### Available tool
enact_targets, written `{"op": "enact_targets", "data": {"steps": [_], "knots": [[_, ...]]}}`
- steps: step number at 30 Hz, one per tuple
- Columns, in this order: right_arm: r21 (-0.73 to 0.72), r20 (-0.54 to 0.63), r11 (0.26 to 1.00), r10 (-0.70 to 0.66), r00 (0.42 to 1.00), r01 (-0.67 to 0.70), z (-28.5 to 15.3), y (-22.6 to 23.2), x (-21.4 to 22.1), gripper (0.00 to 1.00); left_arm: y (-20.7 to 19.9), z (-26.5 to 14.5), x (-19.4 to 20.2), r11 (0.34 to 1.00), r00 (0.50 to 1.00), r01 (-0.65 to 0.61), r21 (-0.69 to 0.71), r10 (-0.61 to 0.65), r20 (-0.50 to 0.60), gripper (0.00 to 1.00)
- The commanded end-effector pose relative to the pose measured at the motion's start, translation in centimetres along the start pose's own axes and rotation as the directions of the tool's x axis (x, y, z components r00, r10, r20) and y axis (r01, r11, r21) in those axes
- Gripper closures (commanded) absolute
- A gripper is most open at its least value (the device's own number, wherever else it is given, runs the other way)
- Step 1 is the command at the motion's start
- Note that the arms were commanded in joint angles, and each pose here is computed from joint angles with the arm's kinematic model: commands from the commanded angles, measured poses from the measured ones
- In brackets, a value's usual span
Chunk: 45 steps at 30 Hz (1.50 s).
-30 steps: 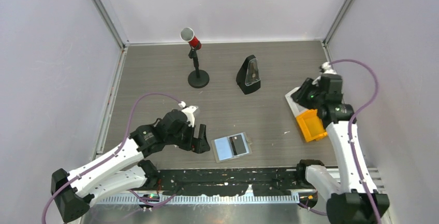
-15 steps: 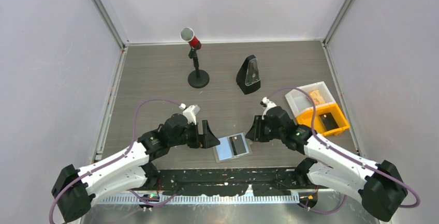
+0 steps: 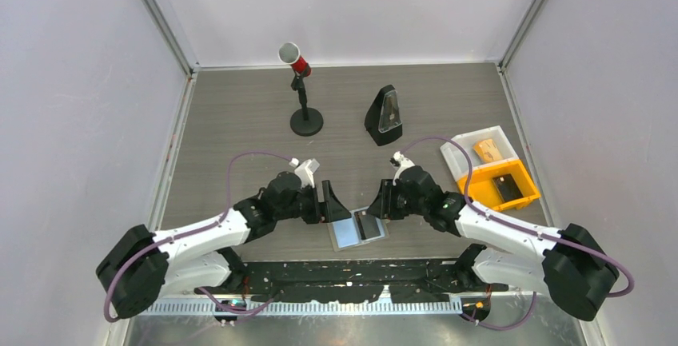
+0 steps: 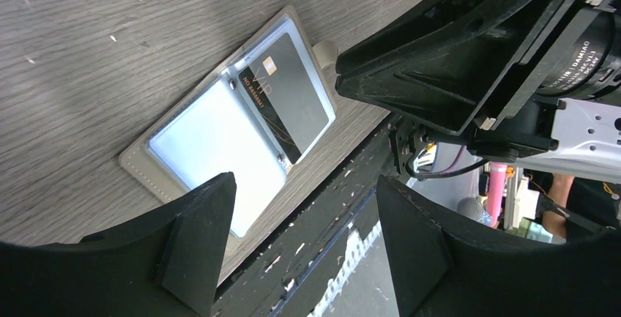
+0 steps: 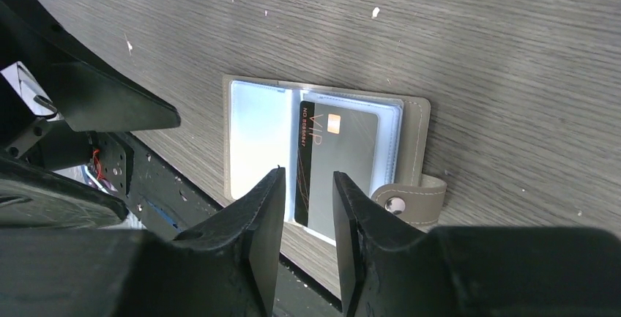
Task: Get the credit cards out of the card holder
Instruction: Remove the credit card from the card holder.
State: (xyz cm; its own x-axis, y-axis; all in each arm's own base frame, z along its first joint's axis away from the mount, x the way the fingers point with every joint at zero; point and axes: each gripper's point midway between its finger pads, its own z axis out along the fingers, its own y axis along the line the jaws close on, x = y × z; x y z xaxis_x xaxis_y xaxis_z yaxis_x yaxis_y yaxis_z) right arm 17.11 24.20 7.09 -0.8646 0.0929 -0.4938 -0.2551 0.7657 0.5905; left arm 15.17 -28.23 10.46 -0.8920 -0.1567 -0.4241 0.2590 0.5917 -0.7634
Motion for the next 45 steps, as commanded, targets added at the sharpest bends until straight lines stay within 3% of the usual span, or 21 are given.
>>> {"op": "enact_targets", "data": {"steps": [1,7,22,45], "knots": [[-0.024,0.048,1.0,-0.002,0.999,0.003,0.4,1.0,-1.3,0.62,-3.2,0.9,-1.5,0.991,1.0,-0.008,0.131,0.006,0.023,0.28],[0.047,0.055,0.999,0.003,0.998,-0.006,0.7,-1.0,-0.6,0.62,-2.5,2.2,-1.1,0.993,1.0,0.004,0.118,-0.004,-0.006,0.31],[0.046,0.009,0.998,0.048,0.999,-0.049,2.2,-2.5,1.8,0.67,-0.4,4.8,0.2,0.995,0.998,0.026,0.093,-0.02,-0.059,0.44],[0.201,0.044,0.979,0.026,0.999,-0.035,0.8,-5.2,1.5,0.67,1.4,5.6,0.8,0.999,0.997,0.016,0.031,-0.013,-0.074,0.47]]}}
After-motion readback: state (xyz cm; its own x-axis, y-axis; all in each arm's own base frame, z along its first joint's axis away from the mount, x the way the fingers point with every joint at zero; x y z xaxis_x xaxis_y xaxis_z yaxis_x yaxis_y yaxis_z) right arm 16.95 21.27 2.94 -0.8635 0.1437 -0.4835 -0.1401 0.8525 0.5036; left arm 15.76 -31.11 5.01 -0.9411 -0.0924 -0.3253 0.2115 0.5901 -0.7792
